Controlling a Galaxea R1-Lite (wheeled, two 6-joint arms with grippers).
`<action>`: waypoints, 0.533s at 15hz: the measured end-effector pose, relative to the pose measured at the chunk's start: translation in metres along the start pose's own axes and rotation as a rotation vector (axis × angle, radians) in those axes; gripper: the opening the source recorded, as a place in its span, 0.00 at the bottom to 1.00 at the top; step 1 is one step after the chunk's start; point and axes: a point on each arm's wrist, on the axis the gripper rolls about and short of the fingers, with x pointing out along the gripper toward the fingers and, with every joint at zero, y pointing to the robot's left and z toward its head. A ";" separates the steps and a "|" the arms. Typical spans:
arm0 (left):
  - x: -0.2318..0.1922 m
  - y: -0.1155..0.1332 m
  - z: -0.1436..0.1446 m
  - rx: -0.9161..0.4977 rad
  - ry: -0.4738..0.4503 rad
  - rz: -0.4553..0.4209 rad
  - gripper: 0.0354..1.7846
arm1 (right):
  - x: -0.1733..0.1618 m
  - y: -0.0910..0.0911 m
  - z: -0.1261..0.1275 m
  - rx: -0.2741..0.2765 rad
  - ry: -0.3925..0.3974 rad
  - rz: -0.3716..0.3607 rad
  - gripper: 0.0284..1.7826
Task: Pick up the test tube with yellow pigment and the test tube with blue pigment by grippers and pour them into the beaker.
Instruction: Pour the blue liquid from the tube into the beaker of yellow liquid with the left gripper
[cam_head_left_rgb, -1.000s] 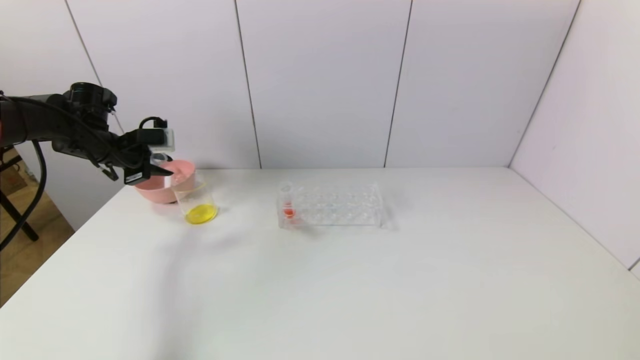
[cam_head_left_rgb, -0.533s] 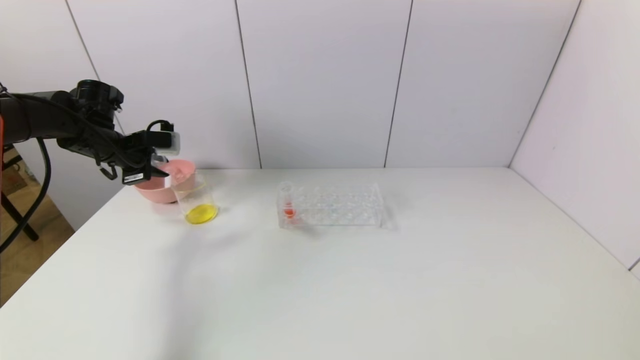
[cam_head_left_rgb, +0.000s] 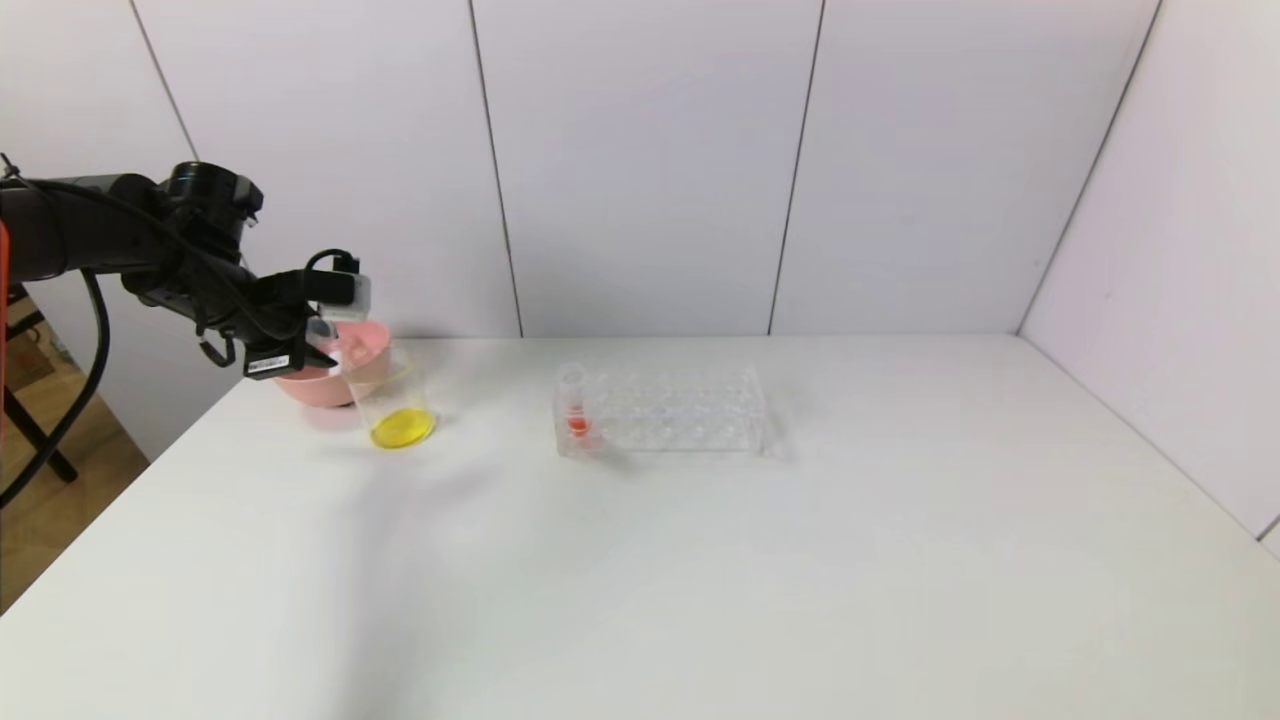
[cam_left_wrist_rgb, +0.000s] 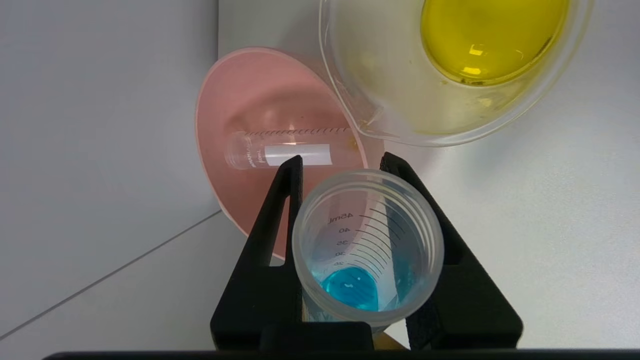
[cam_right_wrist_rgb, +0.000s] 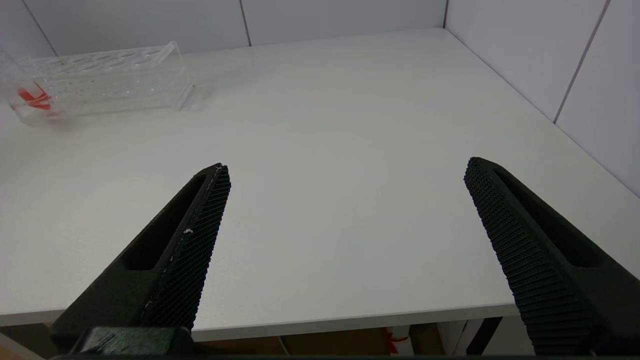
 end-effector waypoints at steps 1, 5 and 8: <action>-0.001 -0.001 0.000 -0.003 0.014 -0.011 0.29 | 0.000 0.000 0.000 0.000 0.000 0.000 0.96; -0.004 -0.002 0.001 -0.003 0.044 -0.015 0.29 | 0.000 0.000 0.000 0.000 0.000 0.000 0.96; -0.004 -0.002 0.001 -0.003 0.048 -0.015 0.29 | 0.000 0.000 0.000 0.000 0.000 0.000 0.96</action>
